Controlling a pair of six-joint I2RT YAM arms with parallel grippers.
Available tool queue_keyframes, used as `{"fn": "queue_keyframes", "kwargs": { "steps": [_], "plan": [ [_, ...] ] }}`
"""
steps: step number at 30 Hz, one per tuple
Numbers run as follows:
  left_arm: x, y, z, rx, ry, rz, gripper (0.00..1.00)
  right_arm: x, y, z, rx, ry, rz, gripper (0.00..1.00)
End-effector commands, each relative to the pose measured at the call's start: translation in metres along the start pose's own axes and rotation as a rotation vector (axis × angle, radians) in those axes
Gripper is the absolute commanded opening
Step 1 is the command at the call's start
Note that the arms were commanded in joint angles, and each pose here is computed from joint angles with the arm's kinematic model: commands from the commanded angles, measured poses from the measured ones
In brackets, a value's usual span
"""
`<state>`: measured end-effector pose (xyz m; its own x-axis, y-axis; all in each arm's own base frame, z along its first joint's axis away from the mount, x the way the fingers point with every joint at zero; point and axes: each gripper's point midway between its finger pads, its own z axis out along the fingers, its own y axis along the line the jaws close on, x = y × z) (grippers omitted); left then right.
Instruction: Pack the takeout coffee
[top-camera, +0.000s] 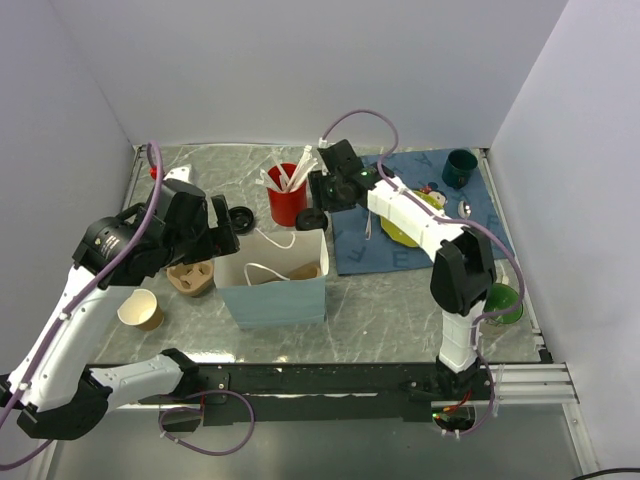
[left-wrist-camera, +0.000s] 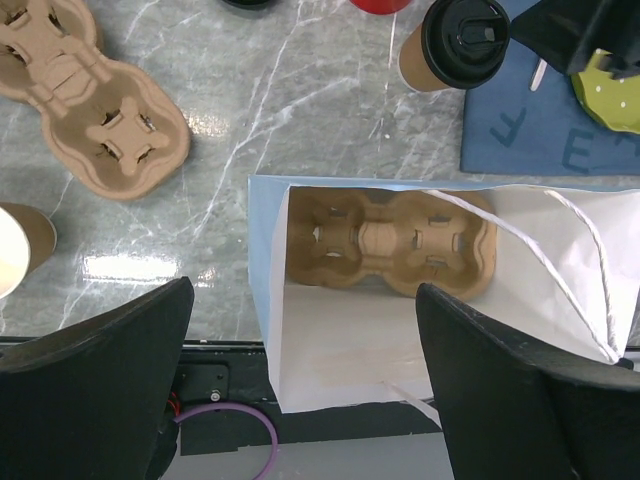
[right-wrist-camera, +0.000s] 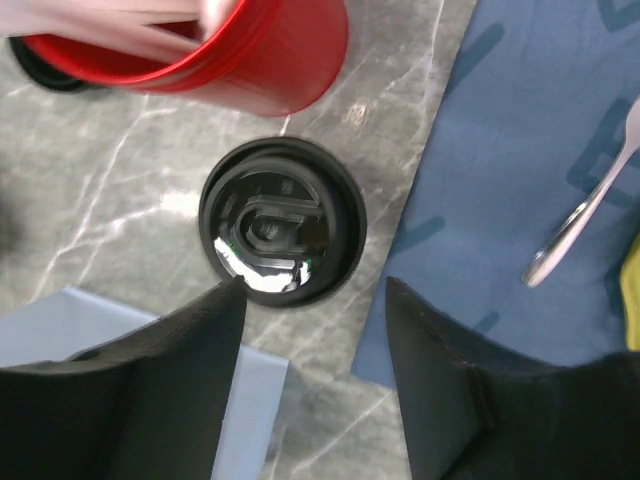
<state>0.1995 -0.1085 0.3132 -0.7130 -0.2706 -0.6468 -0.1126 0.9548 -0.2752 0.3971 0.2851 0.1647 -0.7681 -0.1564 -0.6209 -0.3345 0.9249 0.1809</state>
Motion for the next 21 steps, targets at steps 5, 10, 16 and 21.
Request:
{"fn": "queue_keyframes", "kwargs": {
  "steps": [5, 10, 16, 21],
  "plan": [
    [-0.006, -0.004, -0.009, 0.019, -0.008, -0.003, 0.99, -0.015, -0.005, 0.007, 0.074, -0.067, 0.054, 0.44],
    [-0.007, -0.005, -0.006, 0.016, -0.002, 0.001, 0.99, -0.010, -0.008, 0.016, 0.090, -0.031, 0.061, 0.39],
    [-0.009, -0.007, -0.007, 0.020, -0.009, -0.008, 0.99, -0.006, -0.003, 0.025, 0.067, -0.013, 0.067, 0.36],
    [-0.008, -0.007, -0.006, 0.019, -0.005, -0.015, 0.99, -0.003, -0.002, 0.030, 0.061, 0.002, 0.070, 0.27]
  ]
}}
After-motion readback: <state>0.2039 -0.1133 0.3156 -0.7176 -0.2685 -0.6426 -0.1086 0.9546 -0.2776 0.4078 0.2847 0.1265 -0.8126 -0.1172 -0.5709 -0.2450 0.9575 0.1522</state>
